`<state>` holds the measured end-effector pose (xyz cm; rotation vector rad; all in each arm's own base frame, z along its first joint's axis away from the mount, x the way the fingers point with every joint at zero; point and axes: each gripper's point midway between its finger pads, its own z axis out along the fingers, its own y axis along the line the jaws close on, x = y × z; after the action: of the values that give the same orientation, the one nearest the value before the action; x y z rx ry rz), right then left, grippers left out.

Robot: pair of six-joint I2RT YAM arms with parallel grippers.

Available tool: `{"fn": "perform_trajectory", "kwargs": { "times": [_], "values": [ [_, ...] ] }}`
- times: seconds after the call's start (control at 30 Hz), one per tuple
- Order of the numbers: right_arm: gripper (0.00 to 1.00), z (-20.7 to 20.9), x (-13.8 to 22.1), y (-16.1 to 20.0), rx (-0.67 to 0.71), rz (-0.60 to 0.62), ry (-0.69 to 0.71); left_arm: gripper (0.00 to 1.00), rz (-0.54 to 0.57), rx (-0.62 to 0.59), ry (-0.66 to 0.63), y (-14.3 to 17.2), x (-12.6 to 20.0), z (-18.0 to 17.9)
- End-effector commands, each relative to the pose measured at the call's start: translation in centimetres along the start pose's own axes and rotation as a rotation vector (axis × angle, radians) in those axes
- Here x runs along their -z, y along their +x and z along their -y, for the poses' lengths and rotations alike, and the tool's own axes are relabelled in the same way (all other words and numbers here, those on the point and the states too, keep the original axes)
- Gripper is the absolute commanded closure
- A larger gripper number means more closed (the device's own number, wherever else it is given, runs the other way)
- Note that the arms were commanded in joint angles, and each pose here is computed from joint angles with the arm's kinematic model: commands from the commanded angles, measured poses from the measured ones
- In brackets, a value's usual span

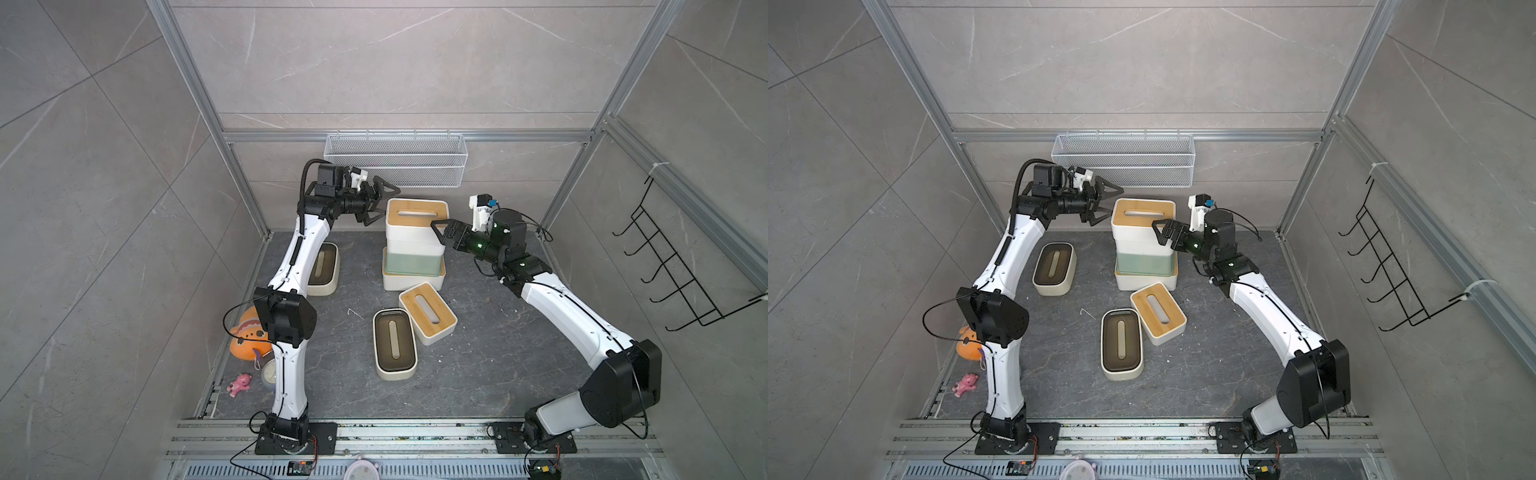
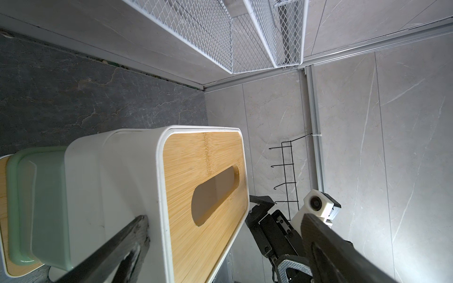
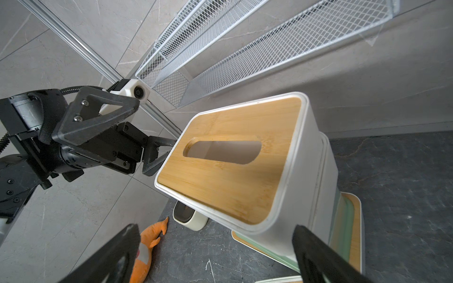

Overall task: Stack the tissue boxes
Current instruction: Adjust the tissue box on the tissue box.

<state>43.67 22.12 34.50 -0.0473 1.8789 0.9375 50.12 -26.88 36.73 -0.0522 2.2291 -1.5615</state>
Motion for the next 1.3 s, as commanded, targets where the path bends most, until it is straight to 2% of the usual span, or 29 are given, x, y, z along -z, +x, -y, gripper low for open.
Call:
{"fn": "perform_trajectory", "kwargs": {
  "times": [0.0,0.8,1.27],
  "values": [
    [0.0,-0.5,0.0,-0.8,-0.007,0.013,-0.01,0.01,-0.011,-0.041,0.065,-0.2,-0.1,1.9],
    [0.0,-0.2,-0.1,-0.7,-0.015,0.009,-0.005,0.01,-0.002,-0.046,0.065,-0.4,-0.4,2.0],
    [0.0,-0.4,1.0,-1.7,-0.001,0.012,0.024,0.01,0.124,-0.107,-0.041,-1.6,3.8,2.5]
  ]
}}
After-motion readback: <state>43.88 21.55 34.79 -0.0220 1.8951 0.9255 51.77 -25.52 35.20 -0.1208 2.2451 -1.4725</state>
